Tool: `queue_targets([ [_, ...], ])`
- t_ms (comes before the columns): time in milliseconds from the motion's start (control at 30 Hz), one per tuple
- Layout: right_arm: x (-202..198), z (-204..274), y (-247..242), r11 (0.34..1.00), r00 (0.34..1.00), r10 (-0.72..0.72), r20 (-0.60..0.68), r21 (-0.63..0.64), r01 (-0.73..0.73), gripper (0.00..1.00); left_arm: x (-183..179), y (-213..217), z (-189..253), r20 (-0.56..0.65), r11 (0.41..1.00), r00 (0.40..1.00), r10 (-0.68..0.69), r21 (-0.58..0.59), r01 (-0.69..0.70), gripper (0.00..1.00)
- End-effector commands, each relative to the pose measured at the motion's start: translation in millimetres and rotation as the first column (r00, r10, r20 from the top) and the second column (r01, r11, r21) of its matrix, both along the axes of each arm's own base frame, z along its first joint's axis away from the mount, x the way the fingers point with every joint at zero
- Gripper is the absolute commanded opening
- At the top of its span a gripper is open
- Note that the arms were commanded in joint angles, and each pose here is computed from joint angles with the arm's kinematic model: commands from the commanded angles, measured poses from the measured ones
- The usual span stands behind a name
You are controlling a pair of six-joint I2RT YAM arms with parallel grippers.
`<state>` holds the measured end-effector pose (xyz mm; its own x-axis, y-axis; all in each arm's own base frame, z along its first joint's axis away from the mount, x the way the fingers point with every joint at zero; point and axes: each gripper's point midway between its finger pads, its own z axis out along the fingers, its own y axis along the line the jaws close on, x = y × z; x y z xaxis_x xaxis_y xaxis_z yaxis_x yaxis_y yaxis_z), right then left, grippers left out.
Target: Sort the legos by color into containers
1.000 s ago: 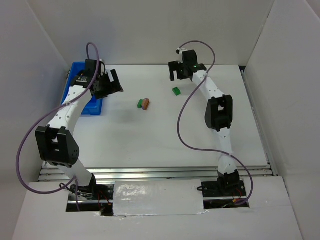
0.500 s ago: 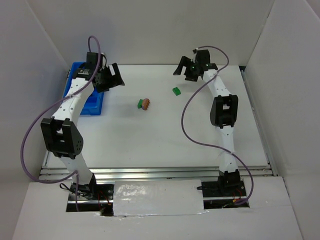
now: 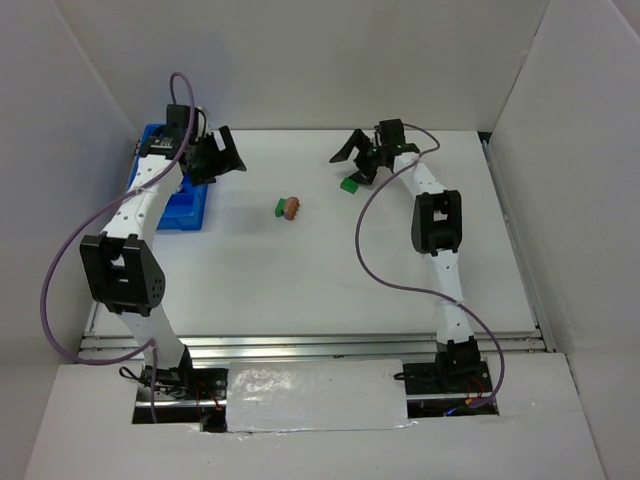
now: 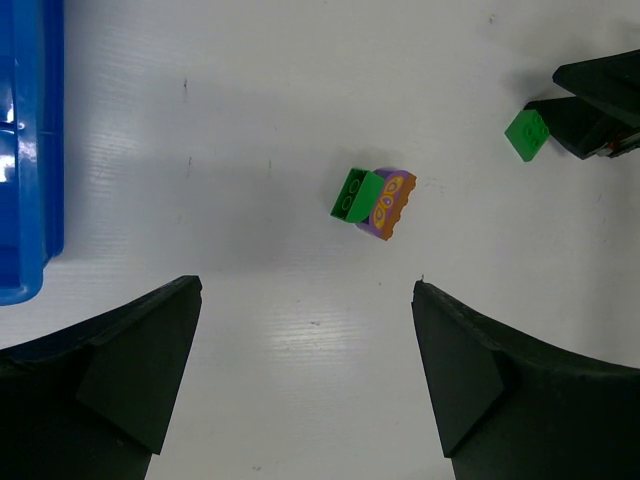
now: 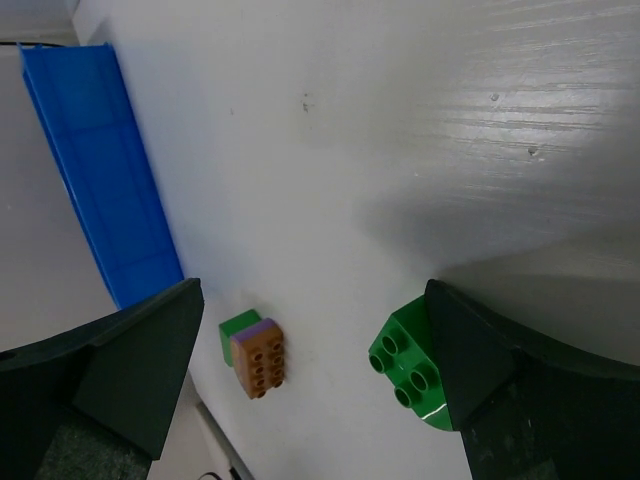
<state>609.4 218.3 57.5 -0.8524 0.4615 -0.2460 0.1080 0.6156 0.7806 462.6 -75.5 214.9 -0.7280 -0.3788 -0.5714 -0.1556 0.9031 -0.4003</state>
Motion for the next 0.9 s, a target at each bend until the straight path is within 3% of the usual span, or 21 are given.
queue_targets([
  [0,-8.0,1.4,6.4,1.0,1.0,-0.004,-0.029,0.007,0.005,1.0,4.5,1.8,-3.3,0.006,1.0,1.0,-0.026,-0.005,0.026,1.0],
  [233,-70.8,-26.4,11.7,0.997,0.984,0.025,-0.178,-0.064,-0.037,1.0,8.6,4.9,-11.7,-0.011,0.999,1.0,-0.026,-0.043,0.026,1.0],
  [367,-88.7,-11.5,11.2,0.998,0.987,0.016,-0.161,-0.056,-0.025,1.0,11.4,4.0,-13.8,-0.018,0.998,0.999,-0.031,-0.054,0.03,0.99],
  [500,-100.2,7.3,22.4,0.994,0.988,0.105,-0.111,-0.028,-0.109,1.0,12.0,3.8,-15.5,-0.023,0.998,0.999,-0.033,-0.063,0.031,1.0],
  [600,-91.0,34.9,15.3,0.976,0.989,0.144,0.009,-0.164,-0.141,1.0,8.8,6.1,-16.0,-0.028,0.998,0.999,-0.026,-0.059,0.025,0.99],
  [667,-78.3,39.5,-1.2,0.928,0.982,0.165,0.096,-0.353,-0.121,1.0,2.9,5.9,-18.8,-0.033,0.997,0.999,-0.018,-0.069,0.016,0.99],
  [733,-72.0,42.0,-16.2,0.891,0.985,0.151,0.088,-0.443,-0.097,1.0,-5.3,6.4,-31.0,-0.059,0.996,0.998,-0.009,-0.084,0.004,1.0],
  [867,-76.3,38.1,-15.7,0.848,0.971,0.226,0.081,-0.506,-0.155,1.0,-14.0,8.5,-36.7,-0.08,0.997,0.997,-0.005,-0.08,-0.001,1.0],
])
